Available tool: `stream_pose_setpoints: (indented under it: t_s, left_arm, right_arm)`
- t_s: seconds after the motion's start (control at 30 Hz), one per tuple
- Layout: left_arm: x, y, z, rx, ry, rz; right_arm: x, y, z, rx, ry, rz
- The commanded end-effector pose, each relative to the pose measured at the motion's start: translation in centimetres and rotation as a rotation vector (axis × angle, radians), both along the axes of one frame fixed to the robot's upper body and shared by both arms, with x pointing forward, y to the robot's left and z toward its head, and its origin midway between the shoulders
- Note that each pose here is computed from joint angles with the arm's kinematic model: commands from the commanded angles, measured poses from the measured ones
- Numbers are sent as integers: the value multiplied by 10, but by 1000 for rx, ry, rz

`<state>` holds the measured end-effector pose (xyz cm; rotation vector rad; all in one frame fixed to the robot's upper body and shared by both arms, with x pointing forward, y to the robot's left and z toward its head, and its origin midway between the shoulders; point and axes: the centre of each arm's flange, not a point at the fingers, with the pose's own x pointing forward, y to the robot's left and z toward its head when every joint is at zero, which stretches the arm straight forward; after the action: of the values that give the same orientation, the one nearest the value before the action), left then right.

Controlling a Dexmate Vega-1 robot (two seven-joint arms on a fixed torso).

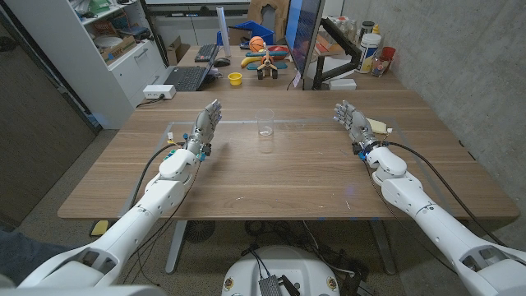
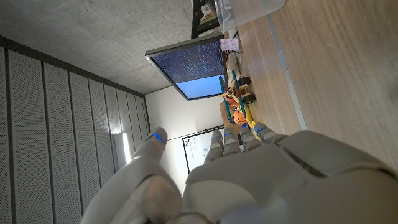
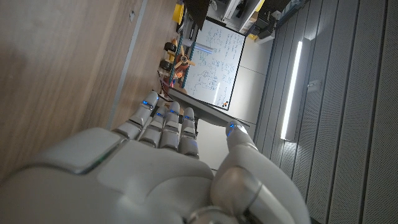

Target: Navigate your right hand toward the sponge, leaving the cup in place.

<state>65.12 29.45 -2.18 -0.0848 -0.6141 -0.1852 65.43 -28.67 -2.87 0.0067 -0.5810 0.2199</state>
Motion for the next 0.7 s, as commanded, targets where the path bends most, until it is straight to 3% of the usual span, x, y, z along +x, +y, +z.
stream_pose_setpoints:
  t_s: [0.03,0.7]
  left_arm:
    - [2,-3,-6,47,23,-3]
    - [1,-1,-6,49,28,-1]
  right_arm:
    - [2,-4,1,26,5,-13]
    - [1,-2,0,14,-5,-4]
